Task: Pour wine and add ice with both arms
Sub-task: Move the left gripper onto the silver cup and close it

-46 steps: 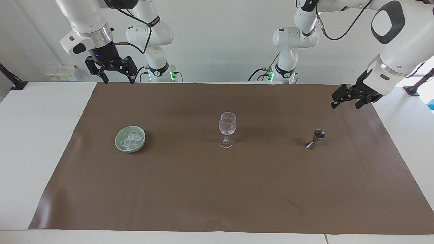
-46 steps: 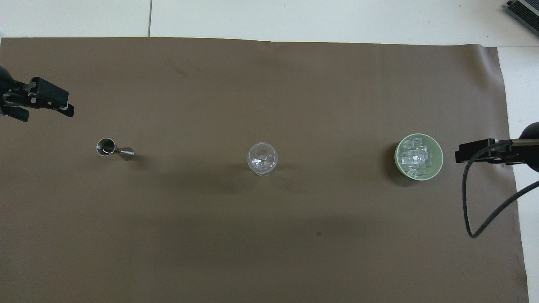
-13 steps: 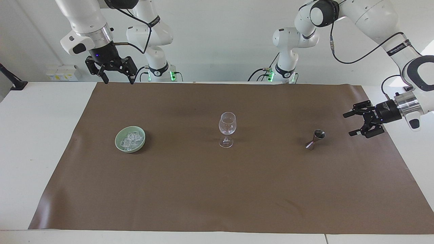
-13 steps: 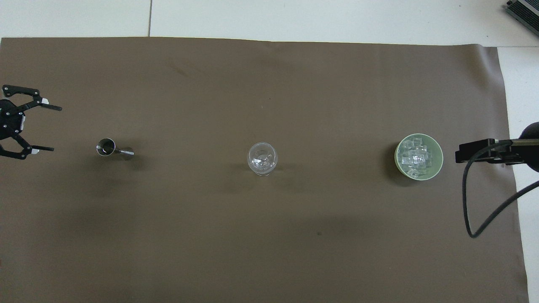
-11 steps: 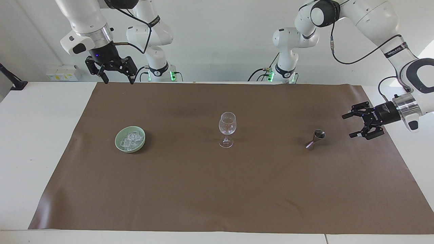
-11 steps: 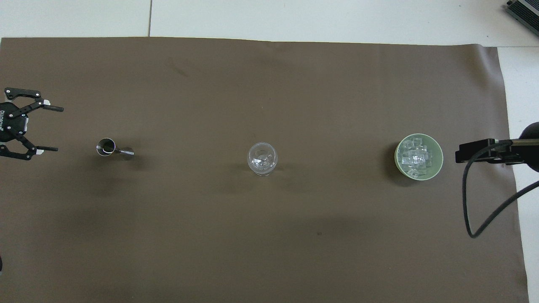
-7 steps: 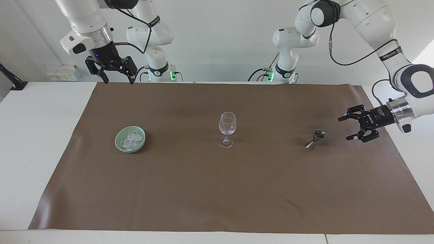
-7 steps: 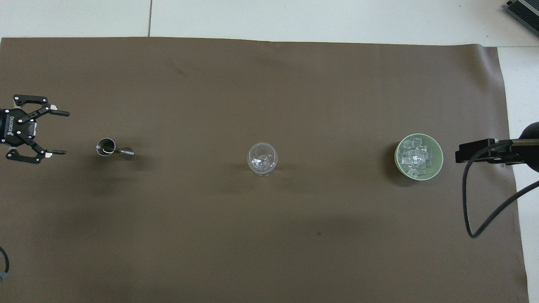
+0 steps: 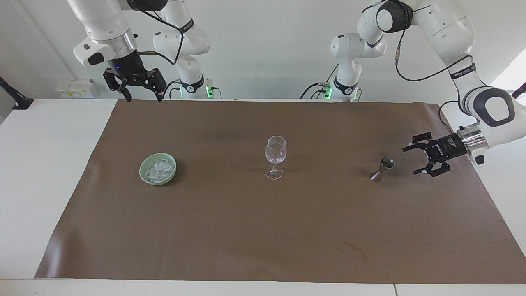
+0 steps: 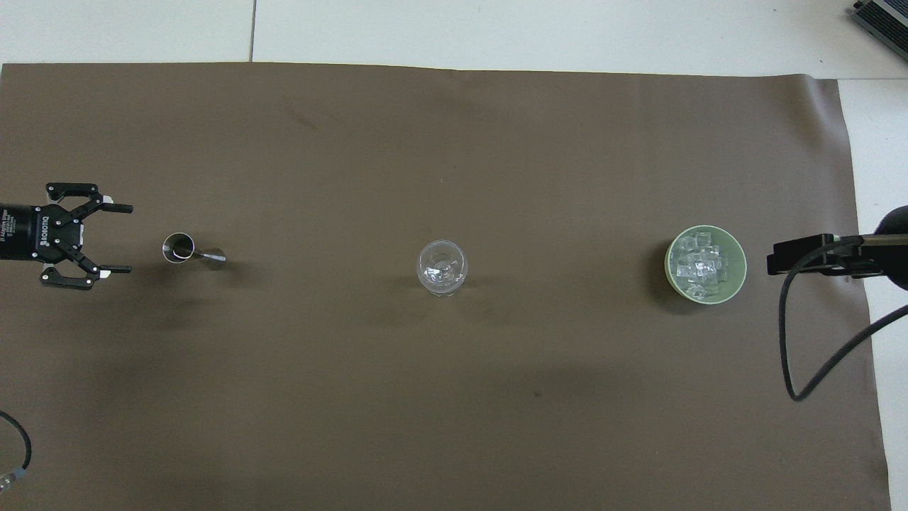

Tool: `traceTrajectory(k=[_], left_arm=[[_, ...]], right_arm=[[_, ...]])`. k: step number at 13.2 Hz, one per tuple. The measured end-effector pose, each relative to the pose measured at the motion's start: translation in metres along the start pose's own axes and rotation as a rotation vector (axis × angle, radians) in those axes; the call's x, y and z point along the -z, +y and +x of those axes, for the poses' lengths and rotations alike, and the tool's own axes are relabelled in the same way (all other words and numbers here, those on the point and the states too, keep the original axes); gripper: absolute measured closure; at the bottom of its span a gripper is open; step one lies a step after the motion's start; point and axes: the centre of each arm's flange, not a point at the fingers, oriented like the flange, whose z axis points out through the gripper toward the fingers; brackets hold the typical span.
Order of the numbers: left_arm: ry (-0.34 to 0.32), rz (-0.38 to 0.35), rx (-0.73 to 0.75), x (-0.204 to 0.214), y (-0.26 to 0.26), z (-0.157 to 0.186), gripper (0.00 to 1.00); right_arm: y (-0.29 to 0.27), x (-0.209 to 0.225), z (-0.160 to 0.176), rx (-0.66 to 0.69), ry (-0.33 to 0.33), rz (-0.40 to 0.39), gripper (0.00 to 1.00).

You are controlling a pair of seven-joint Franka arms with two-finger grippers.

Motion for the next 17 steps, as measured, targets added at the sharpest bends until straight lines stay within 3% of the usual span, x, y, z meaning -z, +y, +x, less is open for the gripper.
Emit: traceTrajectory(k=[9,17], left_arm=[[-0.033,-0.088,0.038,-0.038,-0.03,0.045,0.0],[-0.111,-0.231,0.073,-0.076,-0.067,0.064,0.0]], right_arm=[[0.0,0.0,0.0,0.0,0.0,0.0,0.0],[0.0,0.0,0.0,0.0,0.0,0.0,0.0]])
